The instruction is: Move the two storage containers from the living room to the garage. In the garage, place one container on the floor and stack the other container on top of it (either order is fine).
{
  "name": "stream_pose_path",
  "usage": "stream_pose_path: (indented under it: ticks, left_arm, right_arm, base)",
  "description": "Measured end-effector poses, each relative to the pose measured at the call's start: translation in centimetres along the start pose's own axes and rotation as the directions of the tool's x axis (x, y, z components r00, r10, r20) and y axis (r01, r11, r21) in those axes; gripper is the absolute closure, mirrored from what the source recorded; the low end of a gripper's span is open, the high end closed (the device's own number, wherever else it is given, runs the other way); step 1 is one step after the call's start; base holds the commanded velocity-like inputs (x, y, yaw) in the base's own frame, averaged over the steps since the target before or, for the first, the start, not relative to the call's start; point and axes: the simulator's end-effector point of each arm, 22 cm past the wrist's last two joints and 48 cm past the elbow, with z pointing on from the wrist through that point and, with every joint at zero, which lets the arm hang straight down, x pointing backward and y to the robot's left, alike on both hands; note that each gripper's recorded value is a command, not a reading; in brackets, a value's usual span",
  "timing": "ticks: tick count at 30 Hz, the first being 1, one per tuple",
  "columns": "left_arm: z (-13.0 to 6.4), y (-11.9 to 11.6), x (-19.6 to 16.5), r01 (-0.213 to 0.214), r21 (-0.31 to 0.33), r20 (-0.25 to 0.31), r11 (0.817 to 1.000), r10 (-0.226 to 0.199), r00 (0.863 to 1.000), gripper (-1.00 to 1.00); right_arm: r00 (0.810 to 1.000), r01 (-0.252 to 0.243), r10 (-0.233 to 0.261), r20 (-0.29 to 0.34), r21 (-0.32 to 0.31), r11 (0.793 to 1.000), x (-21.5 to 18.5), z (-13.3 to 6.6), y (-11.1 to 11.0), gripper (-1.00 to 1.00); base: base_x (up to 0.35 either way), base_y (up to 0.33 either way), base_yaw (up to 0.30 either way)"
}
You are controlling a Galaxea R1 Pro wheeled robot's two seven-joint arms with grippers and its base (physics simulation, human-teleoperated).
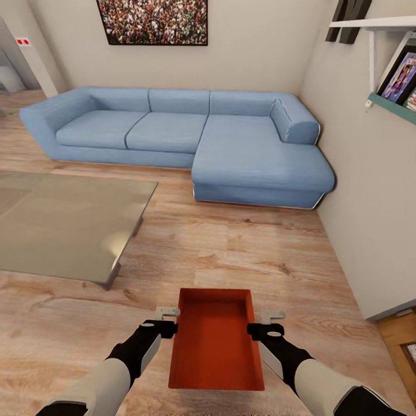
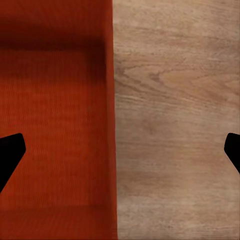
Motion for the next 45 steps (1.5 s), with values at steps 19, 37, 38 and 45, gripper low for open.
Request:
stream_pose_path:
  ticks: [19, 37, 38, 45]
  left_arm:
    - [1.0, 0.0, 1.9, -0.004, 0.002, -0.036, 1.000, 0.004, 0.999, -1.00]
    - [1.9, 0.1, 3.3, 0.000, 0.002, -0.059, 1.000, 0.000, 0.998, -1.00]
    - [1.9, 0.0, 3.3, 0.001, 0.002, -0.056, 1.000, -0.001, 0.998, -1.00]
    - [2.4, -0.4, 5.3, 0.002, 0.009, -0.067, 1.000, -0.001, 0.998, -1.00]
  right_arm:
    - [1.000, 0.004, -0.004, -0.024, -0.002, 1.000, 1.5, 0.8, 0.3, -1.00]
    - [0.999, 0.010, -0.010, -0.047, -0.007, 1.000, 2.9, 1.4, 0.8, -1.00]
    - [0.999, 0.010, -0.011, -0.048, -0.007, 1.000, 3.0, 1.5, 0.8, -1.00]
    - [0.998, 0.014, -0.014, -0.058, -0.014, 1.000, 3.6, 1.7, 1.1, -1.00]
  base:
    - [0.000, 0.000, -0.075]
    - [0.000, 0.000, -0.043]
    - [0.000, 0.000, -0.001]
    - [0.000, 0.000, 0.000]
